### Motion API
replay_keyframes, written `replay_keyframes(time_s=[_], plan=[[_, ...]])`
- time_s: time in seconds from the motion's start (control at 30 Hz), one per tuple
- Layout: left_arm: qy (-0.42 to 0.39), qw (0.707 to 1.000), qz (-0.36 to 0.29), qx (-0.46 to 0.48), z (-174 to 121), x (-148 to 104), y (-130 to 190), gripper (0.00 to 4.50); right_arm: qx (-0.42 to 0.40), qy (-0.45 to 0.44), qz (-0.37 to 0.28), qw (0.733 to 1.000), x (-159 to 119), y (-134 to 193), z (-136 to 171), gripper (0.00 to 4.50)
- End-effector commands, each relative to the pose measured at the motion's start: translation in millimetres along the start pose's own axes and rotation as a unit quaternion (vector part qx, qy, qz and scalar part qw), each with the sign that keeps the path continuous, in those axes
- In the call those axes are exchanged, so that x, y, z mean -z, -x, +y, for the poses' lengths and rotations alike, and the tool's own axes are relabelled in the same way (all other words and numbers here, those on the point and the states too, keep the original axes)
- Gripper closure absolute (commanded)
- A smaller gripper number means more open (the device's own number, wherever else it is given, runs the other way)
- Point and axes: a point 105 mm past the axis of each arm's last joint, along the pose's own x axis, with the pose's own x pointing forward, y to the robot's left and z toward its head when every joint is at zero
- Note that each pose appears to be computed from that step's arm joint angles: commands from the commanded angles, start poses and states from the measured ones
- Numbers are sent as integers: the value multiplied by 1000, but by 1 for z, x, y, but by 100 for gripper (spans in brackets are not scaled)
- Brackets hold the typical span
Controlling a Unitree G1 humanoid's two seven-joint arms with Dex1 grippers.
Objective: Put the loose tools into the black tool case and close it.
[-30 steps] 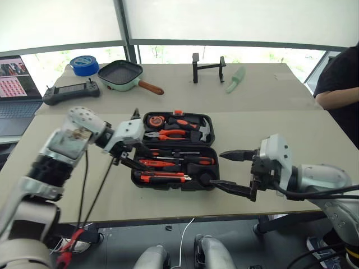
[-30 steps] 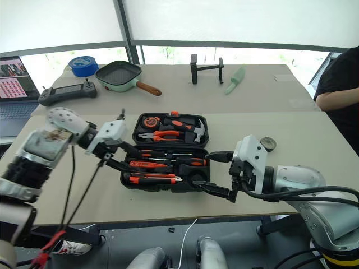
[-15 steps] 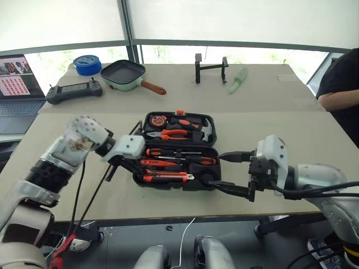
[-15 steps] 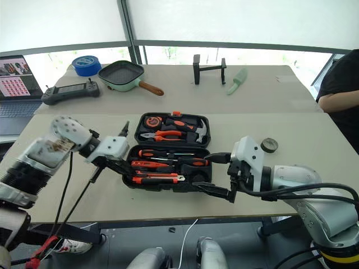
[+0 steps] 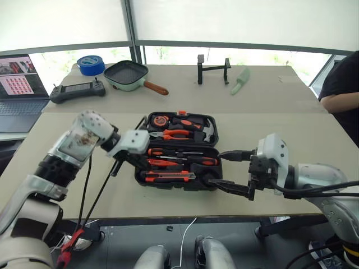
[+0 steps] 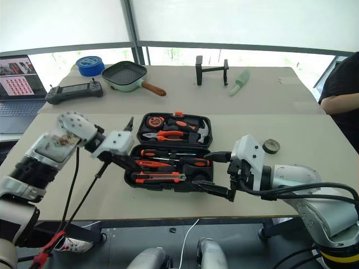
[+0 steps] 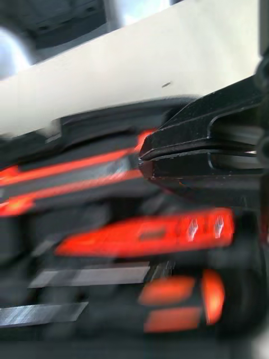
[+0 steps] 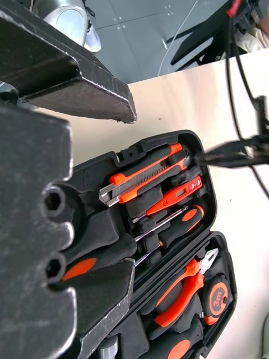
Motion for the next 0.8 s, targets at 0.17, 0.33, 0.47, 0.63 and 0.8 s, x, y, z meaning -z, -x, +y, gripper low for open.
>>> replay_keyframes(time_s=[0.17,0.33,0.47,0.63,0.8], plan=[[-71,996,41,26,0,9,-37,441,-3,15,-14,1000,-10,2,2,0],[-119,989,84,26,1,23,-67,441,-1,11,-15,1000,-11,1,2,0],[-141,985,97,39,-6,32,-74,441,2,8,-15,1000,-9,2,4,0],[-121,991,58,5,1,20,-57,441,8,3,-10,1000,-6,5,6,0],[-121,993,9,4,-1,-4,-39,441,7,1,-7,1000,-3,7,7,0]])
